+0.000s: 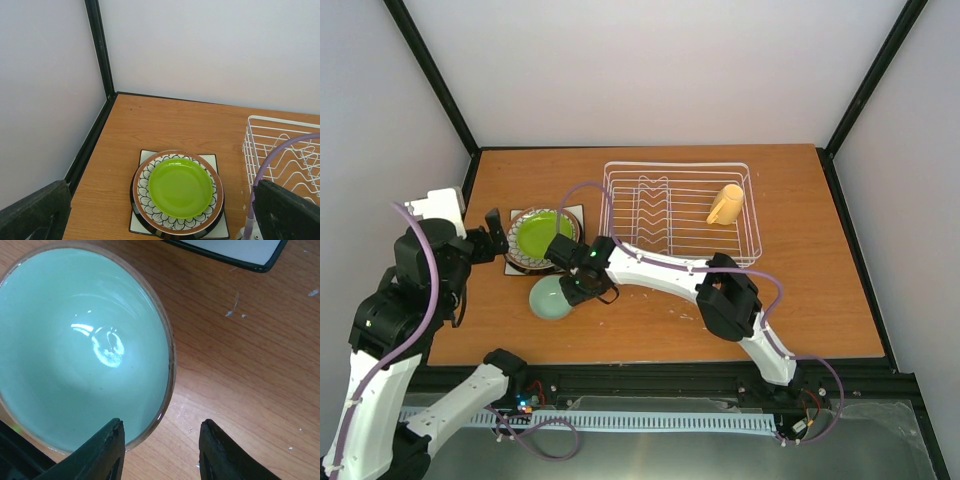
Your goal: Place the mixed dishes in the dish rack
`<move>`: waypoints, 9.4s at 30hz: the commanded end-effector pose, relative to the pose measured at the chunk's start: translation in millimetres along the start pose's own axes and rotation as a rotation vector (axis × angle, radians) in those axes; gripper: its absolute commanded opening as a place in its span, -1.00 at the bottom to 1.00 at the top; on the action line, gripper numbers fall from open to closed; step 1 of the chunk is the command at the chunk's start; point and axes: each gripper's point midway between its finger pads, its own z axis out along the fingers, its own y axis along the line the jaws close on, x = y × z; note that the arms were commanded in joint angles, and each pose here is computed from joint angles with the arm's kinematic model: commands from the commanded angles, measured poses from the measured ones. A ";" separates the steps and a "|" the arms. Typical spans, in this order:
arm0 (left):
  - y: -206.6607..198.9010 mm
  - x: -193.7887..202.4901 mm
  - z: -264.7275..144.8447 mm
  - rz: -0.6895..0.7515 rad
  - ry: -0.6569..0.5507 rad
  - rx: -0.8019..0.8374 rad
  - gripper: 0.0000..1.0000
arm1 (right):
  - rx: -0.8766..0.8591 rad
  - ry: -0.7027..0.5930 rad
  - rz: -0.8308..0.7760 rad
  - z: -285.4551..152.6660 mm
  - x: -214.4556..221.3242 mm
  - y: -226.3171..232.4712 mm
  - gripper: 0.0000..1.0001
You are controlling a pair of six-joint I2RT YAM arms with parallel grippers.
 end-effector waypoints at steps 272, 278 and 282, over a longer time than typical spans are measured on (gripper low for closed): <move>-484.5 308.6 123.0 1.077 0.546 0.781 0.29 | 0.096 -0.664 0.469 -267.3 13.7 -389.0 -0.05; -485.0 302.3 122.5 1.071 0.531 0.776 0.86 | 0.092 -0.659 0.472 -265.1 13.6 -389.5 -0.05; -484.5 289.9 121.5 1.050 0.509 0.755 0.99 | 0.089 -0.662 0.472 -265.1 12.5 -389.6 -0.05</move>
